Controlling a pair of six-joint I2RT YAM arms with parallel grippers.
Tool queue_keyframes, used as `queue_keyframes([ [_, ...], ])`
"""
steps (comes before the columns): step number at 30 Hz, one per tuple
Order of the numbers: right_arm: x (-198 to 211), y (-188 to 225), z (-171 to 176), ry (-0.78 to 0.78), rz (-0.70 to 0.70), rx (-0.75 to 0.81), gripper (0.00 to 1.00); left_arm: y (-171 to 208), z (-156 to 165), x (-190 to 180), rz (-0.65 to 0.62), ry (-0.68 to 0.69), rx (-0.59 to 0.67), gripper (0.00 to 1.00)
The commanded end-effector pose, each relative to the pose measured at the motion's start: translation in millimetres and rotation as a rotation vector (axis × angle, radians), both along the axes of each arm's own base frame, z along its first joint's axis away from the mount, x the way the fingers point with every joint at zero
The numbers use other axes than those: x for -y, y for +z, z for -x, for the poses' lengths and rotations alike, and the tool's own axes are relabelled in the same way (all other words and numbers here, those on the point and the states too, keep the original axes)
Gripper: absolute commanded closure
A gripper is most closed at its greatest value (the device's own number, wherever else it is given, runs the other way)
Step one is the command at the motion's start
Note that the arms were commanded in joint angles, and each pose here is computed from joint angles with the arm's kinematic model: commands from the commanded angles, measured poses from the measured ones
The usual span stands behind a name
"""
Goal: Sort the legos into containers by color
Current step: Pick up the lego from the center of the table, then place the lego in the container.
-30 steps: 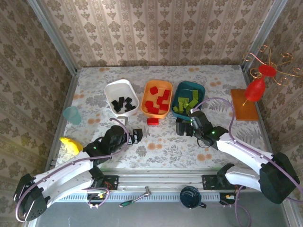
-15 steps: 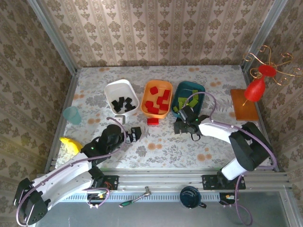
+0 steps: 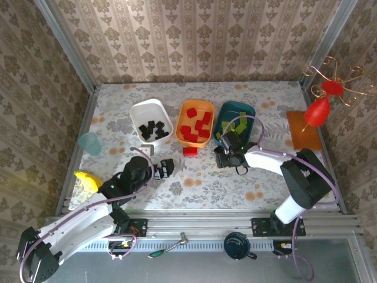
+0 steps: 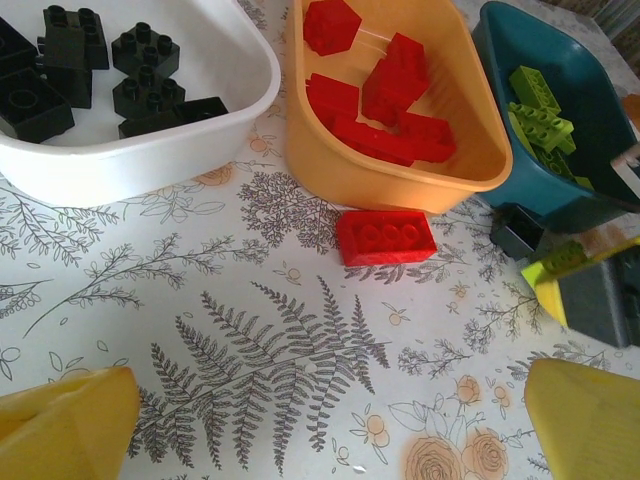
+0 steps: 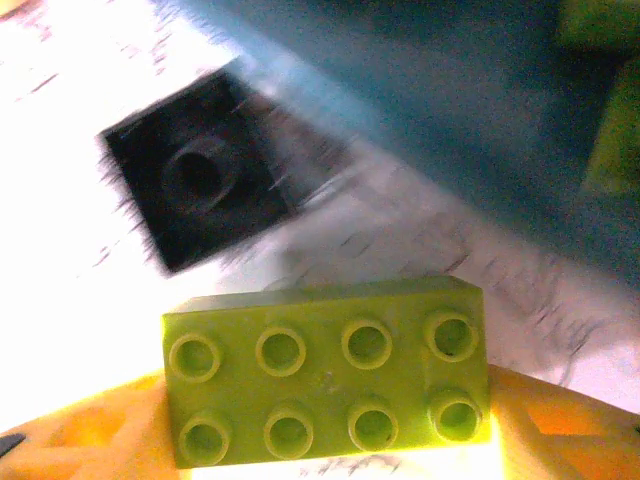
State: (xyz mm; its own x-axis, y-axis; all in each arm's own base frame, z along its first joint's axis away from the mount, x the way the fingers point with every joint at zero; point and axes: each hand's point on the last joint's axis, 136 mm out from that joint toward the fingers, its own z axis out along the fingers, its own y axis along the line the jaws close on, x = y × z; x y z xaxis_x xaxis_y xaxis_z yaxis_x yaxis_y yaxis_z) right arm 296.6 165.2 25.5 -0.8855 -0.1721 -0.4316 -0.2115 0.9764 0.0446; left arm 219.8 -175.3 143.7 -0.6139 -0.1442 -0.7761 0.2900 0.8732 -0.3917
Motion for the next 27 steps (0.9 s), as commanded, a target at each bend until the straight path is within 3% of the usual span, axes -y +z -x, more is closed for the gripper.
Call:
queue_keyframes([
  [1,-24,41,18,0.081,-0.119,0.055,0.49,1,-1,0,-0.007,-0.01,0.006,0.0],
  [7,14,114,-24,-0.091,-0.172,0.25,0.49,1,-5,8,-0.026,-0.038,-0.006,0.0],
  [14,45,107,-100,-0.267,-0.153,0.237,0.48,-3,-5,12,-0.023,-0.049,-0.034,0.0],
  [15,47,106,-111,-0.279,-0.148,0.232,0.45,-3,-4,11,-0.025,-0.05,-0.038,0.0],
  [17,49,104,-127,-0.283,-0.131,0.212,0.18,-5,-3,11,-0.028,-0.051,-0.045,0.0],
  [18,48,105,-132,-0.278,-0.119,0.207,0.11,-5,-2,11,-0.03,-0.054,-0.047,0.0],
  [22,30,115,-122,-0.235,-0.127,0.238,0.05,-2,0,7,-0.041,-0.049,-0.043,0.0],
  [27,12,112,-71,-0.272,-0.175,0.277,0.07,6,0,1,-0.035,-0.035,-0.011,0.0],
])
